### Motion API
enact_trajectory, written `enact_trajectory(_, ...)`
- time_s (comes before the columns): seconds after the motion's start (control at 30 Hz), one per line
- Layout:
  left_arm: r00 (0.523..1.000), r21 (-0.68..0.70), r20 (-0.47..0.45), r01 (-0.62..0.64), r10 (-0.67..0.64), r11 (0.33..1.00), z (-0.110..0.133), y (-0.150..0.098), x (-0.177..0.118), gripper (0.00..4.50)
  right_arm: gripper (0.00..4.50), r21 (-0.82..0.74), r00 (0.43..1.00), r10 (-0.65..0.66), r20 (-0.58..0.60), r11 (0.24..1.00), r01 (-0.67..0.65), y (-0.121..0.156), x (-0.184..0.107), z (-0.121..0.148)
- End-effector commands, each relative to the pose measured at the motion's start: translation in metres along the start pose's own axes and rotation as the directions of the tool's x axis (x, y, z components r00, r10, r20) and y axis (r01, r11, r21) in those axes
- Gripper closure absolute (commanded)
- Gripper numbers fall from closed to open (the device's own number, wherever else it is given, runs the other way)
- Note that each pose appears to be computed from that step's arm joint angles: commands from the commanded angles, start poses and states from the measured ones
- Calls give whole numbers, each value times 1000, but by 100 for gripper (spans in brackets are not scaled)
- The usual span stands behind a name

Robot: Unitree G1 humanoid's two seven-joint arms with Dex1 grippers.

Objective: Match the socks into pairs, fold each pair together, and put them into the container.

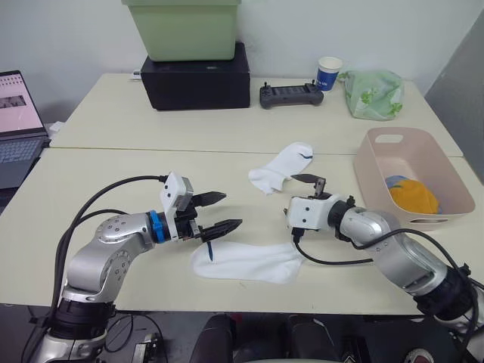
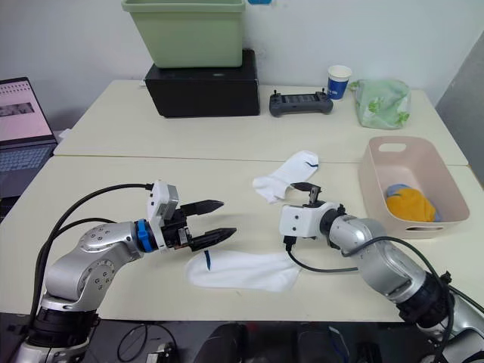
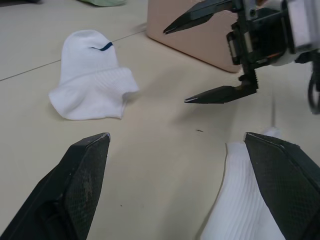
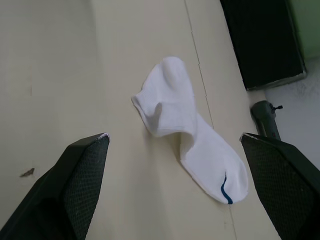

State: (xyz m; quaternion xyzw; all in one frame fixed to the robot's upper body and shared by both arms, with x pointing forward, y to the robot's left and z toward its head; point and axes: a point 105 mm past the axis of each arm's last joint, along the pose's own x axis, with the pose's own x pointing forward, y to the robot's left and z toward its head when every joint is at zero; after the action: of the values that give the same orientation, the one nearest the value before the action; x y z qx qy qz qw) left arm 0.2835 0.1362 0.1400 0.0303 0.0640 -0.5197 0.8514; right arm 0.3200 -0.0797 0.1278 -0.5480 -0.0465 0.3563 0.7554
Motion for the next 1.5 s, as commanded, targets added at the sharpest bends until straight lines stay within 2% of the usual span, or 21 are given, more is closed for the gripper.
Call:
enact_trajectory(0.03, 1000, 42, 14, 5, -6, 999, 4, 0, 1, 3, 0, -84, 1000, -28, 8, 996, 29, -9, 10, 0)
enact_trajectory(0.17, 1000, 49, 8, 23, -23, 999, 2, -3, 6, 3, 0, -124, 998, -36, -59, 992, 29, -14, 20, -18)
enact_trajectory(0.3, 1000, 57, 8, 19, -19, 998, 3, 1, 9, 3, 0, -140, 992, -100, -82, 986, 88, -28, 29, -22)
enact_trajectory(0.47, 1000, 64, 6, 12, -13, 998, 4, 6, 9, 3, 0, -139, 988, -118, -96, 985, 104, -31, 43, -27)
enact_trajectory(0.57, 1000, 61, 7, 6, -6, 998, 4, 7, 8, 0, 55, -130, 986, -140, -92, 983, 128, -34, 50, -27)
enact_trajectory(0.73, 998, 20, 35, -51, 51, 998, 9, 14, 7, 0, 233, -110, 990, -129, -62, 987, 121, -29, 63, -20)
enact_trajectory(0.93, 993, 10, -11, -114, 114, 993, 1, 26, -6, 0, 448, -72, 994, -102, 27, 992, 104, -25, 69, 1)
enact_trajectory(1.07, 981, -22, -47, -189, 188, 982, -6, 41, -23, 0, 448, -6, 994, -74, 81, 997, 74, -19, 70, 20)
enact_trajectory(1.2, 970, 16, -112, -216, 216, 976, -16, 49, -41, 0, 448, 132, 992, -27, 123, 991, 11, -9, 76, 45)
enact_trajectory(1.37, 972, 31, -106, -207, 210, 978, -16, 48, -36, 0, 448, 237, 993, 35, 117, 969, -62, 7, 86, 59)
enact_trajectory(1.5, 976, 33, -97, -192, 194, 981, -16, 43, -29, 0, 448, 270, 993, 22, 120, 961, -54, 6, 82, 61)
